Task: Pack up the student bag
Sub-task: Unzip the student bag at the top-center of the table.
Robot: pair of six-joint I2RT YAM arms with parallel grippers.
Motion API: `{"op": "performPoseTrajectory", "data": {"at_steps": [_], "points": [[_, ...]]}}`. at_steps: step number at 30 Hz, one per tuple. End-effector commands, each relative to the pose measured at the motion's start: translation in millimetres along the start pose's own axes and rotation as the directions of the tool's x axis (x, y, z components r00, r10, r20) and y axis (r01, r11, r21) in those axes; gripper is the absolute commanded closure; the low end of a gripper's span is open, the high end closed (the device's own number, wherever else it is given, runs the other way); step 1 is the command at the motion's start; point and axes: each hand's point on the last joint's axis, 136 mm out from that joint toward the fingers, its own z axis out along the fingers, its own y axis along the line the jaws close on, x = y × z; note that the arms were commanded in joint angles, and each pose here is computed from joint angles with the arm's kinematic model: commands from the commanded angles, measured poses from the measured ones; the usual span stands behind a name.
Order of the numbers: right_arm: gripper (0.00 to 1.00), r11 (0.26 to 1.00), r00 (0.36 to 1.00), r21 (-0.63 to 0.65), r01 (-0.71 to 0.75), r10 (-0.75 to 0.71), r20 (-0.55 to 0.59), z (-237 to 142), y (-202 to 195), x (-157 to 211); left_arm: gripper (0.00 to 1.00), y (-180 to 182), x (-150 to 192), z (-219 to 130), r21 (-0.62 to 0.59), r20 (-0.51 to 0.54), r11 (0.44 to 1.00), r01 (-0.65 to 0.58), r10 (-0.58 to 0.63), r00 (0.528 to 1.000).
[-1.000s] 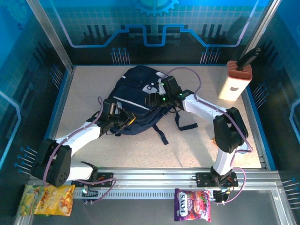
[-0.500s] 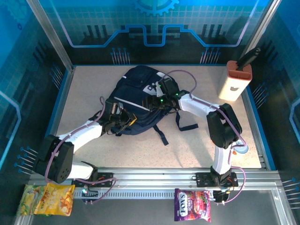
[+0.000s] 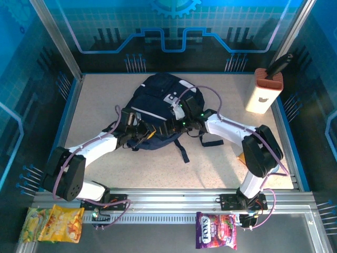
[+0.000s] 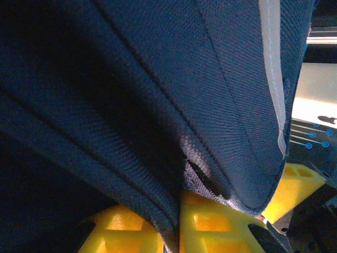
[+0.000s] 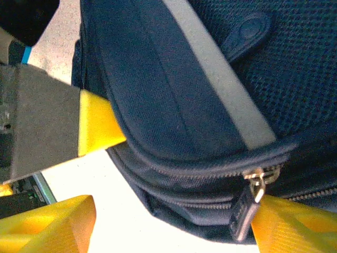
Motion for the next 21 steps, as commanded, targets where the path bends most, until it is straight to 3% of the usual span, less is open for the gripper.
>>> {"op": "performPoseTrajectory", "data": {"at_steps": [1, 6, 15, 21], "points": [[0.23, 0.993, 0.997, 0.092, 0.072, -0.074, 0.02, -11.3, -11.5, 1.2, 0.86, -30.1, 1.4, -0.9, 0.09, -0.014, 0.992, -0.087, 0.089, 0.996], [0.29, 0.959, 0.987, 0.24, 0.153, -0.161, 0.016, -15.5, -37.9, -1.6, 0.85, -28.8, 2.6, -2.1, 0.09, -0.014, 0.992, -0.086, 0.088, 0.996], [0.54, 0.951, 0.981, 0.243, 0.189, -0.192, -0.011, -4.8, -39.0, -0.7, 0.85, -30.3, 1.9, -2.3, 0.093, -0.013, 0.992, -0.085, 0.086, 0.996], [0.58, 0.946, 0.98, 0.259, 0.196, -0.194, -0.032, 3.4, -42.9, -4.3, 0.84, -30.7, 2.2, -2.0, 0.094, -0.016, 0.992, -0.083, 0.085, 0.996]]}}
